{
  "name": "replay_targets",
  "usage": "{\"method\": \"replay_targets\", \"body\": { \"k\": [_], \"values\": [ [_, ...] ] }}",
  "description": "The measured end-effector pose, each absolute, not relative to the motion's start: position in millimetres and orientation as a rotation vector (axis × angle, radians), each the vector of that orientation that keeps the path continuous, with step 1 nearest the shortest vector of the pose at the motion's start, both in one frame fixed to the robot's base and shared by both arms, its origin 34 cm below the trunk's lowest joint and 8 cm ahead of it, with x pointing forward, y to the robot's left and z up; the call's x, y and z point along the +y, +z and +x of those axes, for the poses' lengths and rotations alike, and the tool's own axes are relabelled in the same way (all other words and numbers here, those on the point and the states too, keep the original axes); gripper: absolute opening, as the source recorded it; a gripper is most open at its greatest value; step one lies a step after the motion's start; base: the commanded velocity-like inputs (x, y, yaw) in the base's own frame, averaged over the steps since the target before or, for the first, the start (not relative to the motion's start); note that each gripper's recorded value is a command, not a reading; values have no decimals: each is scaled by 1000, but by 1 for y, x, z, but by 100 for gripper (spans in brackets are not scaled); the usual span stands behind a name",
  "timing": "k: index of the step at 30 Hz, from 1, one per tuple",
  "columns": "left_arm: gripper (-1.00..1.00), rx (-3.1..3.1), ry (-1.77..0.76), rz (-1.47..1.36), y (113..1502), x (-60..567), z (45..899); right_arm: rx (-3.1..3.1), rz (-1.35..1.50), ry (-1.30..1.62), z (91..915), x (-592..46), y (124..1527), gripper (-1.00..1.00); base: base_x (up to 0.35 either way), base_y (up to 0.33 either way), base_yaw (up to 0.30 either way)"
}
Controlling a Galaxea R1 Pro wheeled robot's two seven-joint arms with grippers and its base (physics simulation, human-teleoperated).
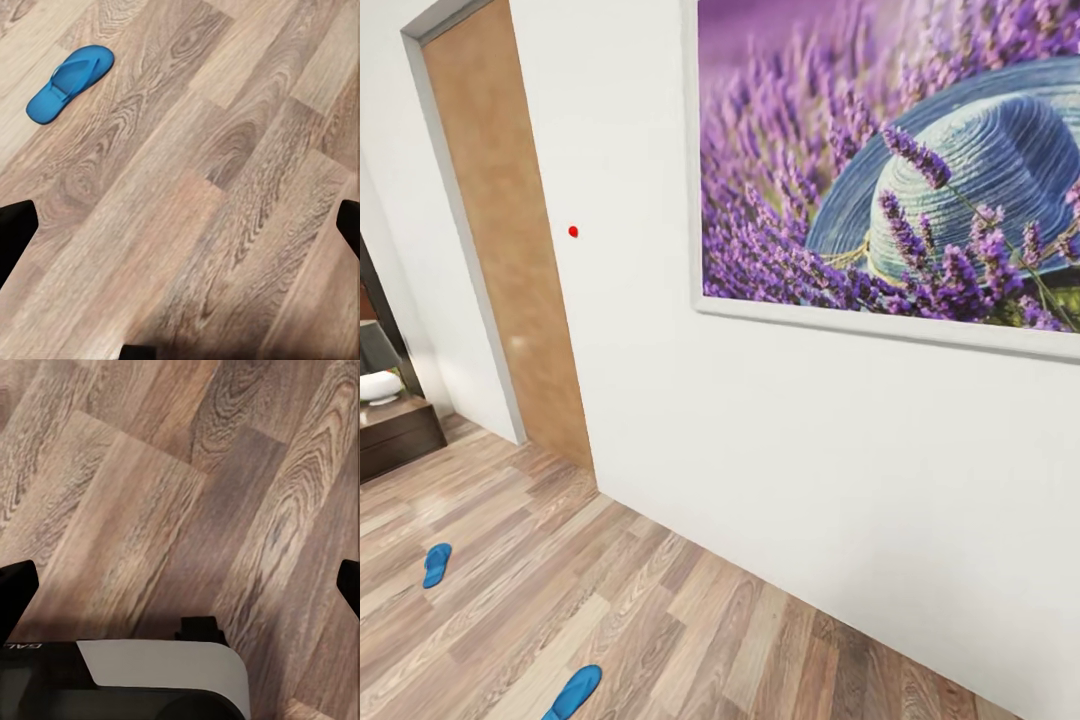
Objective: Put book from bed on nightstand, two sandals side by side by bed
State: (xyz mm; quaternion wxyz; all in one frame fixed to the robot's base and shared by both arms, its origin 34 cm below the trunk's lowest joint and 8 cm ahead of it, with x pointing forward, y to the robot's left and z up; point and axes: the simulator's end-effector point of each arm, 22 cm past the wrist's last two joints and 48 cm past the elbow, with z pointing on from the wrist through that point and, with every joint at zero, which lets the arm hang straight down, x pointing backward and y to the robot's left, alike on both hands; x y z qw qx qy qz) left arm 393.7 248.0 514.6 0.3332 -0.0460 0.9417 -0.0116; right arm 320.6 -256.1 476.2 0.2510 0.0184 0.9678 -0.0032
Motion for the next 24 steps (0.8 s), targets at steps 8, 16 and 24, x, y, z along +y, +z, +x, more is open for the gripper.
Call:
{"method": "replay_targets", "body": {
  "k": [8, 16, 24],
  "values": [
    [100, 2459, -30, -120, 515, 248, 394, 2634, 51, -9, 321, -256, 476, 100, 303, -117, 0],
    [100, 2459, -31, -120, 515, 248, 394, 2633, 50, -9, 321, -256, 476, 100, 303, -117, 0],
    [100, 2459, -30, -120, 515, 248, 394, 2633, 50, -9, 321, -256, 476, 100, 303, -117, 0]
  ]
}}
